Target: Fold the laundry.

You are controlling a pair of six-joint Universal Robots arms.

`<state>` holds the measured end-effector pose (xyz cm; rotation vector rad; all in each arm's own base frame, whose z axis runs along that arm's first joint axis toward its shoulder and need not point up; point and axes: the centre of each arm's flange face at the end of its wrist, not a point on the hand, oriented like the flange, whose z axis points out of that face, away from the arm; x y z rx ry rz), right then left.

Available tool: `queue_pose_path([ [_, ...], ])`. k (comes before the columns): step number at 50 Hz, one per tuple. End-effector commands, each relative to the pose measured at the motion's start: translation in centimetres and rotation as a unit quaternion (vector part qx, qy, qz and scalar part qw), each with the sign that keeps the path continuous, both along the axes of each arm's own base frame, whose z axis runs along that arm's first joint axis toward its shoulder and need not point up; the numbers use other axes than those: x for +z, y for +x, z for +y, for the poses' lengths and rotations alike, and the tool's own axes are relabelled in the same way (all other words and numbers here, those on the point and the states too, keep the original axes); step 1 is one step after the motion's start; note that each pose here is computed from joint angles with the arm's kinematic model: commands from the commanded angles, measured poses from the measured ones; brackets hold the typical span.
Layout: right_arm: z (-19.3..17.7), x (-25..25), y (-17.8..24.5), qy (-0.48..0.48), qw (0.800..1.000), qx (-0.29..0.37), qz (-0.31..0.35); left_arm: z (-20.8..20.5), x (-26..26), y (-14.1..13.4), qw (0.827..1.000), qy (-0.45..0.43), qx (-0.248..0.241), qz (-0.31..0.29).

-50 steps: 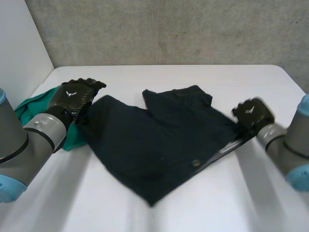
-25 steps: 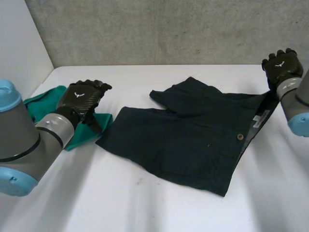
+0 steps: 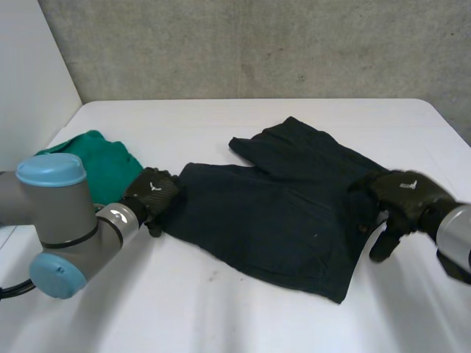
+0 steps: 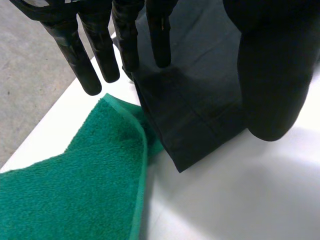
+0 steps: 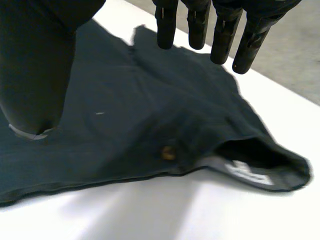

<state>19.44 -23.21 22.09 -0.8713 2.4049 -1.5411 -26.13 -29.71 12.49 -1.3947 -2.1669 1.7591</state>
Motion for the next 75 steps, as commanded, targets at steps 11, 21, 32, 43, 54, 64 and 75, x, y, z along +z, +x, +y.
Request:
queue_pose_path([
  [11, 4.7, -6.1, 3.2, 0.04, 0.997, 0.058, -0.026, -0.8, -1.7, -1.0, 1.0, 0.009, -0.007, -0.001],
  [21, 4.9, -8.9, 4.0, 0.024, 0.999, 0.044, 0.013, -0.7, -2.2, -1.4, 1.0, 0.013, -0.013, -0.003],
  [32, 4.0, -10.2, 4.6, -0.004, 0.999, 0.042, 0.017, -0.3, -2.2, -1.9, 1.0, 0.013, -0.019, -0.003],
  [43, 3.6, -7.4, 4.6, -0.079, 0.994, 0.062, 0.044, 0.9, 1.8, -2.1, 1.0, -0.02, -0.016, 0.008],
  [54, 4.8, 1.7, 3.9, -0.158, 0.977, 0.095, 0.108, 6.5, 10.6, -0.5, 0.998, -0.067, 0.012, 0.009],
  [64, 9.0, 4.2, 1.8, -0.045, 0.966, 0.158, 0.201, 15.9, 11.2, 1.7, 0.996, 0.058, -0.035, -0.061],
  [75, 6.1, 3.4, 1.2, -0.076, 0.976, 0.133, 0.157, 14.6, 8.6, -1.1, 0.998, 0.03, -0.048, -0.013],
])
